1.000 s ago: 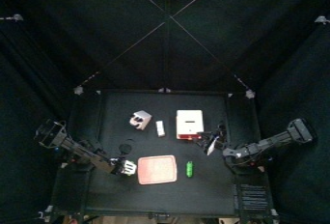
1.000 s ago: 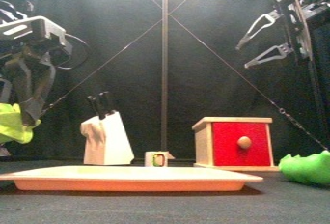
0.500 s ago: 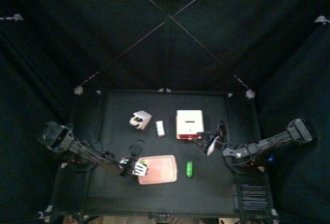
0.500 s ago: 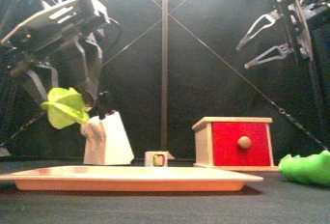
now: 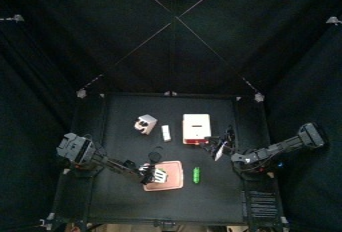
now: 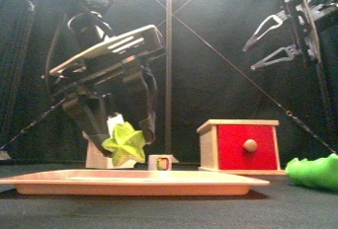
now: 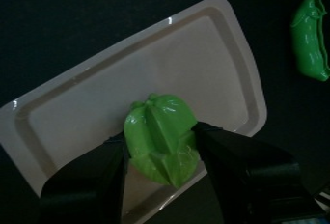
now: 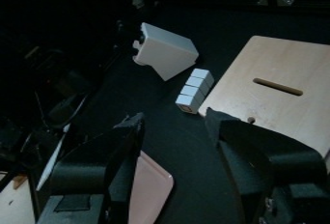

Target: Put starfruit on plate

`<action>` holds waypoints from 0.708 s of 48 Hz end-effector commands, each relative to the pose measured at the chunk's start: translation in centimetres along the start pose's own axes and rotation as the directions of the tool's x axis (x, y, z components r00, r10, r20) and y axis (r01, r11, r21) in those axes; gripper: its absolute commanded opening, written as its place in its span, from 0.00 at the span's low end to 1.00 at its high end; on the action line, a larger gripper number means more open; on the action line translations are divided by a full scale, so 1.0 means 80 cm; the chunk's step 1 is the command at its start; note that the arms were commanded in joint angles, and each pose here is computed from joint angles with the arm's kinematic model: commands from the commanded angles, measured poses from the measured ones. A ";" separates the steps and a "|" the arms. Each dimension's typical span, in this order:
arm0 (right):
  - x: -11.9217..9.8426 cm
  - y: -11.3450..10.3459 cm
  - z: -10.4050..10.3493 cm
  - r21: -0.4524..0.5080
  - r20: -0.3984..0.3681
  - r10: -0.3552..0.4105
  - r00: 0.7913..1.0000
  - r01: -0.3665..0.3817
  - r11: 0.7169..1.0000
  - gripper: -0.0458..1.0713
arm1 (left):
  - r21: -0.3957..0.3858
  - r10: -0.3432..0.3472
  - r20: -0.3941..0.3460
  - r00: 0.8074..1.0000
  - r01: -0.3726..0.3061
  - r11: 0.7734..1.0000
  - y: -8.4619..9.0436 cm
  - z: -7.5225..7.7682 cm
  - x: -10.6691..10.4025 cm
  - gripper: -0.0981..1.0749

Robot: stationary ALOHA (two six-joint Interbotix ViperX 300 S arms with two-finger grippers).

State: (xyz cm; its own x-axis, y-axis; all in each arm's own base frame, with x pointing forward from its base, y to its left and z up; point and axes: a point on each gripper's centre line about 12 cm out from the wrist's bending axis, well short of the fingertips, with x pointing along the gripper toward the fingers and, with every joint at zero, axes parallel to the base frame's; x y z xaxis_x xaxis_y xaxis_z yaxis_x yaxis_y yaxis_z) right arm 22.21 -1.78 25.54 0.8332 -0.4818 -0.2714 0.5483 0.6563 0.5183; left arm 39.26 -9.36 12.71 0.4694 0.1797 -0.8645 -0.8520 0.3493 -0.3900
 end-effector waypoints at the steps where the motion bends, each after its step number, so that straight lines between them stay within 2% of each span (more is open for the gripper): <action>1: 0.000 0.004 0.005 0.004 0.010 0.007 1.000 -0.007 1.000 0.82 | -0.055 -0.044 -0.003 0.999 0.044 0.998 -0.015 0.006 -0.003 0.74; 21: 0.000 0.004 0.004 0.005 0.009 0.006 1.000 -0.006 1.000 0.82 | -0.054 -0.070 -0.021 0.997 0.069 0.996 -0.016 0.007 0.008 0.76; 34: 0.000 0.003 0.004 0.007 0.008 0.005 1.000 -0.005 1.000 0.82 | -0.036 -0.074 -0.012 0.997 0.074 0.997 -0.016 0.008 0.008 0.90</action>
State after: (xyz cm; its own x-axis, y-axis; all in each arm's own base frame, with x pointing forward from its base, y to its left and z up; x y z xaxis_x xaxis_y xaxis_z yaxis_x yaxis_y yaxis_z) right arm 22.21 -1.82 25.54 0.8324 -0.4831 -0.2714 0.5492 0.6546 0.5195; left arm 40.08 -8.92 11.76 0.4885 0.1598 -0.8578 -0.8386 0.3577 -0.4109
